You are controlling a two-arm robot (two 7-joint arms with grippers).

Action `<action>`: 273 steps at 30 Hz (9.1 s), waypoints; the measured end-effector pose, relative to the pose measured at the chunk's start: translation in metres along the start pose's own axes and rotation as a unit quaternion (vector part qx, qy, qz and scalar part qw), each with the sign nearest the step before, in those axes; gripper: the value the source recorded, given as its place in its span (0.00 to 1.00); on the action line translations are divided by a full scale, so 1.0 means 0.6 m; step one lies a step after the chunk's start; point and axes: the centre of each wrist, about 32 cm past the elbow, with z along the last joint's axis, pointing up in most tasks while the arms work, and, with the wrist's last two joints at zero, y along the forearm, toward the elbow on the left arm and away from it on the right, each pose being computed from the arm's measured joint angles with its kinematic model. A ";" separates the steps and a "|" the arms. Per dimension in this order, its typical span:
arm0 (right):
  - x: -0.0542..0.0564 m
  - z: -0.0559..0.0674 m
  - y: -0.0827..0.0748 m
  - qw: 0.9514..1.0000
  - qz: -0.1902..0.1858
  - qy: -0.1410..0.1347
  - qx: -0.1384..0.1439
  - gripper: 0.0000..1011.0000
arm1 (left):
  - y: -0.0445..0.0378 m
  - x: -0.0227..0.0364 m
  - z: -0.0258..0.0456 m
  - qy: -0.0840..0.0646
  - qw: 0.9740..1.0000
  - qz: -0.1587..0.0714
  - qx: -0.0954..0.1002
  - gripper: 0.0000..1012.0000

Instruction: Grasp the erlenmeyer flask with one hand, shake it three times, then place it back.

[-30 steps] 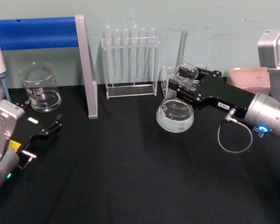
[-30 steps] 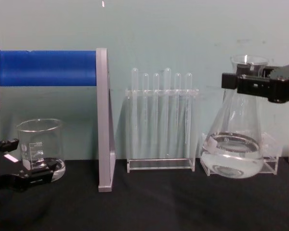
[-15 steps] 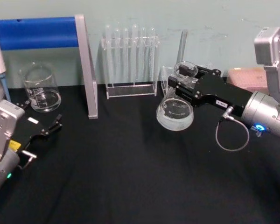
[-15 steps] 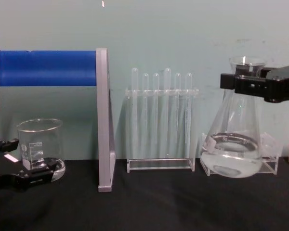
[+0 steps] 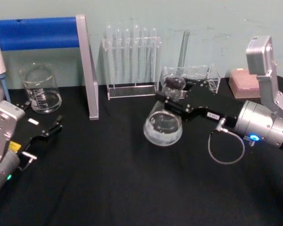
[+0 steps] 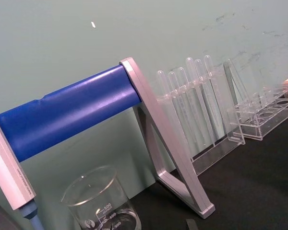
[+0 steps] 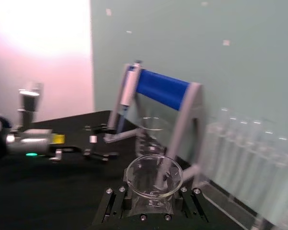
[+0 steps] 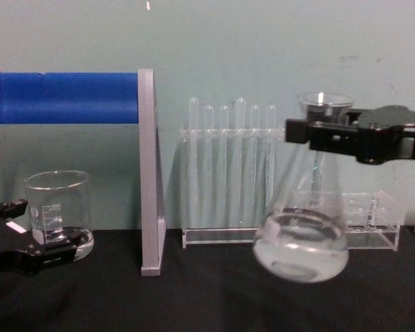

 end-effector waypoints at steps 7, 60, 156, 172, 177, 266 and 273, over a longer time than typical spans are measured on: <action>-0.017 0.000 0.009 0.999 0.052 0.008 0.005 0.44 | 0.000 0.0000 0.000 0.000 1.000 0.000 0.000 0.99; -0.044 -0.041 0.089 0.982 -0.189 -0.021 -0.001 0.44 | 0.000 0.0000 0.000 0.000 1.000 0.000 0.000 0.99; -0.046 -0.030 0.088 0.978 -0.208 0.008 0.000 0.44 | 0.000 0.0000 0.000 0.000 1.000 0.000 0.000 0.99; -0.082 -0.007 0.058 0.999 0.034 0.008 0.008 0.44 | 0.000 0.0000 0.000 0.000 1.000 0.000 0.000 0.99; -0.085 -0.006 0.053 0.996 0.087 0.005 0.009 0.44 | 0.000 0.0000 0.000 0.000 1.000 0.000 0.000 0.99; -0.046 -0.035 0.071 1.000 0.015 0.016 0.018 0.44 | 0.000 0.0000 0.000 0.000 1.000 0.000 0.000 0.99; -0.042 -0.054 0.076 1.000 0.021 0.018 0.012 0.44 | 0.000 0.0000 0.000 0.000 1.000 0.000 0.000 0.99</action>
